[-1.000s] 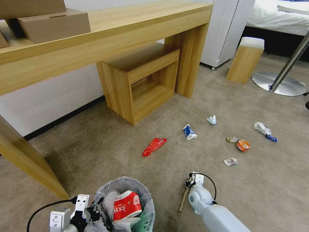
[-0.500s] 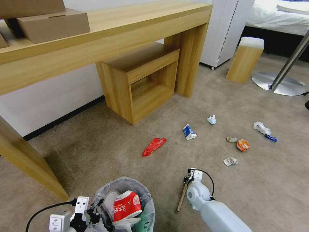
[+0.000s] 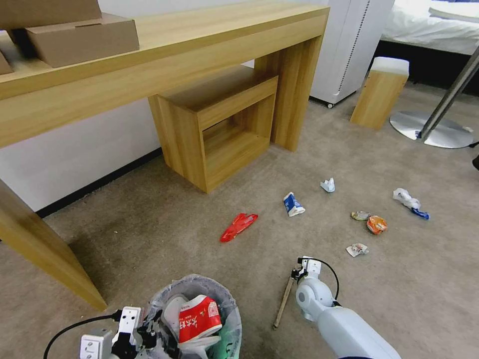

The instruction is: Pick up the trash bin and place the garbage on the floor into it.

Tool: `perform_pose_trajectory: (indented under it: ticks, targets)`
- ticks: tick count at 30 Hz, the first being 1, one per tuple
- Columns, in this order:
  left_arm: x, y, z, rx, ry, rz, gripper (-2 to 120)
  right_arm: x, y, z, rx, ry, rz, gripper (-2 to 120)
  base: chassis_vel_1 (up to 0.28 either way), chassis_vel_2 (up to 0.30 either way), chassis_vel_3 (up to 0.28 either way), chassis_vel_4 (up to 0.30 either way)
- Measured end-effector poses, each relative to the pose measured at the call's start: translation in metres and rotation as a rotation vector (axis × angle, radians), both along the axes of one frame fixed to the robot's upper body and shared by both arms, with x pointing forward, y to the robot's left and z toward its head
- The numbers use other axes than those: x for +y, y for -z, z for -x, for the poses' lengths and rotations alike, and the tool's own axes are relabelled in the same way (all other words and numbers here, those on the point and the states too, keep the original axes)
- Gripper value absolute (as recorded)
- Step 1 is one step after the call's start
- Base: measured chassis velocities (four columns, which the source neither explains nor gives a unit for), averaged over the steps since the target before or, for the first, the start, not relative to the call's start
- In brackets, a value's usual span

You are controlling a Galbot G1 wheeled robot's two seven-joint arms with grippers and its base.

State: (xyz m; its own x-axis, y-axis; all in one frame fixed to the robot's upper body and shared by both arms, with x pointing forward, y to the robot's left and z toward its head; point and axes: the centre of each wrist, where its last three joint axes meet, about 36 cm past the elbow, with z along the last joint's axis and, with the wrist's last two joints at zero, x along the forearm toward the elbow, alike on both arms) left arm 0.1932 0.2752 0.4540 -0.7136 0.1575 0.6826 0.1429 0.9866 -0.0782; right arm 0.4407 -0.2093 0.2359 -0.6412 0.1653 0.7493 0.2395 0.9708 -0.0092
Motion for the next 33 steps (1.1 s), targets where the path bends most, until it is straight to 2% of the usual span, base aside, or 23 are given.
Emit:
perform_pose_trajectory:
  ticks: [3,4,6,8,10,12,16,18,21,22,25,29,33]
  targets:
    - [0.001,0.001,-0.001,0.003,0.003,-0.004,0,-0.001,-0.001,0.003,0.014,-0.004,-0.002,14,0.0,0.0,0.0,0.0]
    - [0.001,0.001,-0.001,0.003,0.003,-0.004,0,-0.001,-0.001,0.003,0.014,-0.004,-0.002,14,0.0,0.0,0.0,0.0]
    - [0.001,0.001,0.0,0.004,0.003,-0.005,0,0.005,0.002,0.007,0.031,-0.013,-0.005,25,0.0,0.0,0.0,0.0]
    - [0.001,0.001,0.0,0.004,0.002,-0.004,0,0.007,0.003,0.008,0.034,-0.017,-0.007,27,0.0,0.0,0.0,0.0]
    - [0.001,0.001,0.0,0.005,-0.001,-0.003,0,0.013,0.003,0.012,0.047,-0.024,-0.025,39,0.0,0.0,0.0,0.0]
    - [0.001,0.001,0.0,0.005,-0.001,-0.003,0,0.014,0.003,0.012,0.05,-0.025,-0.031,40,0.0,0.0,0.0,0.0]
    - [0.002,-0.001,0.0,0.003,-0.004,-0.004,0,0.019,-0.001,0.015,0.066,-0.026,-0.054,59,0.0,0.0,0.0,0.0]
    - [0.003,-0.001,-0.001,0.003,-0.005,-0.004,0,0.019,-0.001,0.016,0.068,-0.027,-0.055,62,0.0,0.0,0.0,0.0]
    - [0.003,-0.003,-0.002,-0.001,-0.003,-0.004,0,0.02,-0.002,0.018,0.08,-0.031,-0.059,76,0.0,0.0,0.0,0.0]
    - [0.003,-0.003,-0.002,-0.001,-0.003,-0.004,0,0.02,-0.002,0.018,0.08,-0.031,-0.059,76,0.0,0.0,0.0,0.0]
    - [0.003,-0.005,-0.003,-0.004,-0.003,-0.002,0,0.022,0.0,0.019,0.085,-0.032,-0.06,92,0.0,0.0,0.0,0.0]
    - [0.002,-0.007,-0.003,-0.007,-0.002,0.0,0,0.024,0.002,0.019,0.088,-0.028,-0.058,100,0.0,0.0,0.0,0.0]
    - [0.001,-0.008,-0.002,-0.006,-0.003,0.003,0,0.027,0.003,0.02,0.088,-0.028,-0.063,100,0.0,0.0,0.0,0.0]
